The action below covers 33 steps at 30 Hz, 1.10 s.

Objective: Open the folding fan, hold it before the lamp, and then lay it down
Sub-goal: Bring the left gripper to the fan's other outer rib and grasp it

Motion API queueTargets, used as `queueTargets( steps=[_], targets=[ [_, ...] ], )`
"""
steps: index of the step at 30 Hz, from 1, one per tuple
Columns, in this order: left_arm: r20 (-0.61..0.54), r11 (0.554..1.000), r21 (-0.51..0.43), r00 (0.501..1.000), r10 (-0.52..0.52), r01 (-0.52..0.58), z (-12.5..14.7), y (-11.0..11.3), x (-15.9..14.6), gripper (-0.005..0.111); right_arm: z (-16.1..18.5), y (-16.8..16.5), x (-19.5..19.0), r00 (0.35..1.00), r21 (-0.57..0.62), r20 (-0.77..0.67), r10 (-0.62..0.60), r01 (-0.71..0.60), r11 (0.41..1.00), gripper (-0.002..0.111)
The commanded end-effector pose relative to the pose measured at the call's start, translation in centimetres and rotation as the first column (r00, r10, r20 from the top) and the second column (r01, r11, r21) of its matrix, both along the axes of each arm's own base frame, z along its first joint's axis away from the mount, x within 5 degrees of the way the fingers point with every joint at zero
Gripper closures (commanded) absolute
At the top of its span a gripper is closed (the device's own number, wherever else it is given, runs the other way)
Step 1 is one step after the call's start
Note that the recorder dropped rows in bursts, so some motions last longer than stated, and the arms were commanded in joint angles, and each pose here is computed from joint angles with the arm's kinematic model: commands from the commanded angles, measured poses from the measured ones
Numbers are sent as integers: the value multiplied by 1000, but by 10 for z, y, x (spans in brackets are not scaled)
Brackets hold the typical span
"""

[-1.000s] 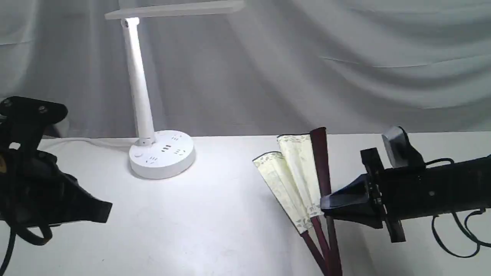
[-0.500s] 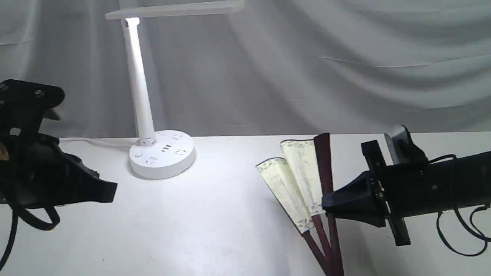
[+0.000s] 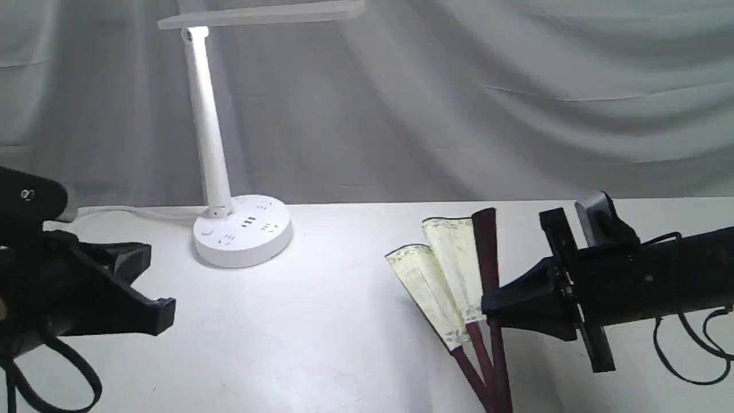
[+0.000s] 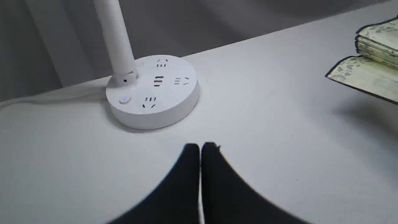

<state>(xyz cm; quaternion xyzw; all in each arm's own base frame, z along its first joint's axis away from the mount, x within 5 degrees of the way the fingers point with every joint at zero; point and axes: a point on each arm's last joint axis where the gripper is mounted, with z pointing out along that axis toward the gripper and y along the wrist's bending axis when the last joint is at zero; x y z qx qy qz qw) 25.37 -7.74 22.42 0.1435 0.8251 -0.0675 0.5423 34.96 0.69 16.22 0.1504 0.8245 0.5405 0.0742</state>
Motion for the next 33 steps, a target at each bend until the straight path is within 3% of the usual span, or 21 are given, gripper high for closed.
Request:
queueTargets(
  steps=[1,5,14,20,27,33],
  targets=[
    [78,997,-81,997,16,-10,-7,1,-9,107,6,1,0,1000,23,23,-3,2,1000,108],
    [148,989,-151,988,36,-14,-16,5,-22,107,6,1,0,1000,24,22,-4,4,1000,108],
    [156,983,-180,987,47,-18,-19,6,-27,107,6,1,0,1000,24,22,-4,4,1000,108],
    [159,964,-259,987,-16,57,-28,-4,-22,107,6,1,0,1000,23,23,-3,3,1000,108],
    [-86,849,-522,995,41,-80,-63,-12,-5,106,6,1,0,1000,23,23,-3,3,1000,108],
    [-230,761,-647,963,-138,-46,-82,-39,17,98,6,1,0,1000,23,23,-3,3,1000,108]
  ],
)
